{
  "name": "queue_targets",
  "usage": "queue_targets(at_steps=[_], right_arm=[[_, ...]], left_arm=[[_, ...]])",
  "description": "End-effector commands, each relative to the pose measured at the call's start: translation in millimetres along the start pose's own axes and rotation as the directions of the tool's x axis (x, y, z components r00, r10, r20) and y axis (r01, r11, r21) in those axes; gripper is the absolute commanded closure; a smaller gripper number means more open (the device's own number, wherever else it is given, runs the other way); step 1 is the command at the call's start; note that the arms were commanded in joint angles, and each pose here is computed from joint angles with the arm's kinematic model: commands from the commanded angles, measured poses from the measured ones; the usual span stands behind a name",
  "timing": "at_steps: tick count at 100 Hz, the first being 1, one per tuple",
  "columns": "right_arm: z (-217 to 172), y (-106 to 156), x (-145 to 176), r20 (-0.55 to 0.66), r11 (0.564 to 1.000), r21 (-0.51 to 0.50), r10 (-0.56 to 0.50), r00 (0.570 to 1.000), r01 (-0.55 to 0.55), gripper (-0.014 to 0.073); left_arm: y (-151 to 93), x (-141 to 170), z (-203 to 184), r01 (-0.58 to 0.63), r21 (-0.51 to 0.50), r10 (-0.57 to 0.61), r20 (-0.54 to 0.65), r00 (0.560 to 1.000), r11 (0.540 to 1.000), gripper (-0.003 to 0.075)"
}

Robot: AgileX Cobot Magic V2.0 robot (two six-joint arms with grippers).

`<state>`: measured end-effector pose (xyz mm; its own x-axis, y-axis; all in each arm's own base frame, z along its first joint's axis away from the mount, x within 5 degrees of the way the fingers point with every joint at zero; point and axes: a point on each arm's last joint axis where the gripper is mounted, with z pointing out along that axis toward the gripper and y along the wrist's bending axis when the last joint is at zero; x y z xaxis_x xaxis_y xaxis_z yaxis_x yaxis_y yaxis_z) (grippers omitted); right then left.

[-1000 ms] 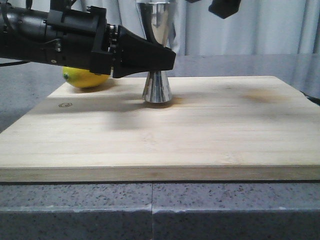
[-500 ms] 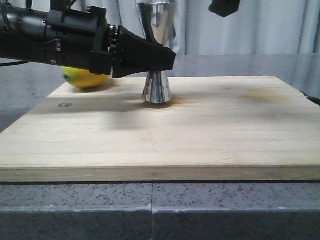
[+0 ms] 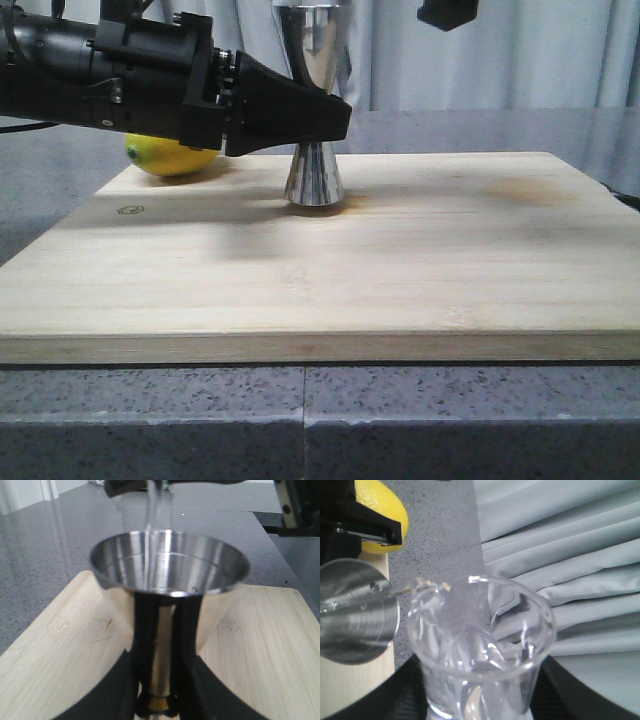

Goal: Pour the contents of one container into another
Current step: 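Tilt the beaker with the right gripper, pouring liquid into the jigger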

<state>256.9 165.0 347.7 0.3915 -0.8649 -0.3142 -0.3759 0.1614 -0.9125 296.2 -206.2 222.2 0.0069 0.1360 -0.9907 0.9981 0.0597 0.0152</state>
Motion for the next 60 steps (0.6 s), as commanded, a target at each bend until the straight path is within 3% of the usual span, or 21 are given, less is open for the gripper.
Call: queue_targets(at_steps=[1,60], right_arm=[[-10.1,-18.2,-9.6,0.061,0.997,0.068,-0.032,0.998,0.028,0.0318],[-10.1,-18.5,-9.6,0.057,0.994,0.074,-0.090,0.994,0.086,0.0318]], left_arm=[[-5.3,-34.5,-2.0,-0.038,0.027,0.033,0.158,0.987,0.999,0.0713],[-5.3,-34.5,-2.0,-0.038,0.027,0.033,0.158,0.987,0.999,0.0713]])
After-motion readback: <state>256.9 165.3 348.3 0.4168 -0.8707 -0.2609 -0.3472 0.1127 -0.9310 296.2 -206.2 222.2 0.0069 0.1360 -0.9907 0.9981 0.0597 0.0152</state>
